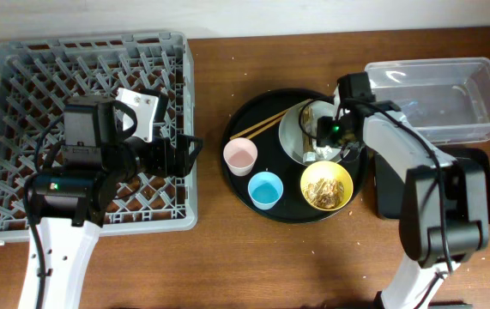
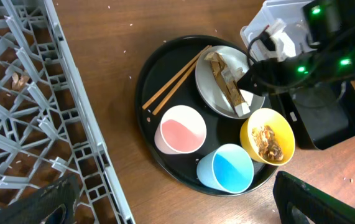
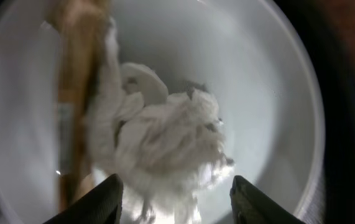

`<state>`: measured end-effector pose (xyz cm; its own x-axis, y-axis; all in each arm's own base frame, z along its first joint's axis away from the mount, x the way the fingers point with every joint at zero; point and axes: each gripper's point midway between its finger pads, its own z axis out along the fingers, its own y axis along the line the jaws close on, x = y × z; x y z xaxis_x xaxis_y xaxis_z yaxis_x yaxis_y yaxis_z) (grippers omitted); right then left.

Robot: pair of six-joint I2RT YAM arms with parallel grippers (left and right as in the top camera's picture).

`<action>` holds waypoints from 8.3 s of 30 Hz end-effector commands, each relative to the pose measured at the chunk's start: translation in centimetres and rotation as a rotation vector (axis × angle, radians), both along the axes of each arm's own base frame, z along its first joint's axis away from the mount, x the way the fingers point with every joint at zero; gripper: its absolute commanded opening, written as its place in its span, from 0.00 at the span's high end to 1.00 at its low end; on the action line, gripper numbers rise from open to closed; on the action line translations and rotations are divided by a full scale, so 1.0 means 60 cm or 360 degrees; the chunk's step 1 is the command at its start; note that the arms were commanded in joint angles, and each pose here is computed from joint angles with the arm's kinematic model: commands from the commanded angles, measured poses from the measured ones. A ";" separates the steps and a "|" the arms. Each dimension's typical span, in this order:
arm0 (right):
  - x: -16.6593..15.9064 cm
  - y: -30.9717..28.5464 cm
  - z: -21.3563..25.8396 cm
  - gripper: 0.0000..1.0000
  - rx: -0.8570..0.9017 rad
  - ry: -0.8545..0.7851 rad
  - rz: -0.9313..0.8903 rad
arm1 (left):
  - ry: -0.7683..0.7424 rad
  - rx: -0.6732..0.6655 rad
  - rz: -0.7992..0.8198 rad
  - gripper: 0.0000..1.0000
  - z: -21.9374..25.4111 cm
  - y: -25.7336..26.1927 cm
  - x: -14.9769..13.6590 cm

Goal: Sort waste into correct bins and load items into the dishwasher rack
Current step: 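Reach right gripper to the white plate and grasp the tissue, then carry the tissue right and drop it into the clear plastic bin, then return right gripper to the plate and grasp the wooden stick, then drop the wooden stick into the clear plastic bin, then grasp the yellow bowl rim with the right gripper, then tip the yellow bowl over the black tray to empty scraps, then set the yellow bowl back on the round black tray, then grasp the blue cup with right gripper and pass it to left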

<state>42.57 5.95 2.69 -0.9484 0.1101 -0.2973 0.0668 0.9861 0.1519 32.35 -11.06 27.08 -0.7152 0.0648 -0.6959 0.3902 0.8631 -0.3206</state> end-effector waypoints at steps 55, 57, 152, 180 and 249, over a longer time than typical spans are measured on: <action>0.022 -0.037 0.257 0.96 0.0068 -0.0255 -0.0319 | -0.0045 -0.0021 -0.0028 0.01 0.017 -0.006 0.002; 0.030 -0.104 0.269 0.96 0.0114 -0.0290 -0.0581 | -0.0025 -0.0018 -0.0028 0.01 0.013 -0.005 -0.001; -0.195 -0.283 0.217 0.96 0.1559 -0.0931 -0.0357 | 0.0021 -0.0014 -0.0028 0.01 0.006 -0.005 -0.009; -0.208 -0.270 0.227 0.96 0.1545 -0.0840 -0.0413 | 0.0009 -0.0015 -0.0028 0.01 0.008 -0.005 -0.007; -0.224 0.348 0.546 0.96 0.1583 -0.0557 0.1547 | 0.0225 -0.1319 -0.1047 0.08 0.174 -0.108 -0.115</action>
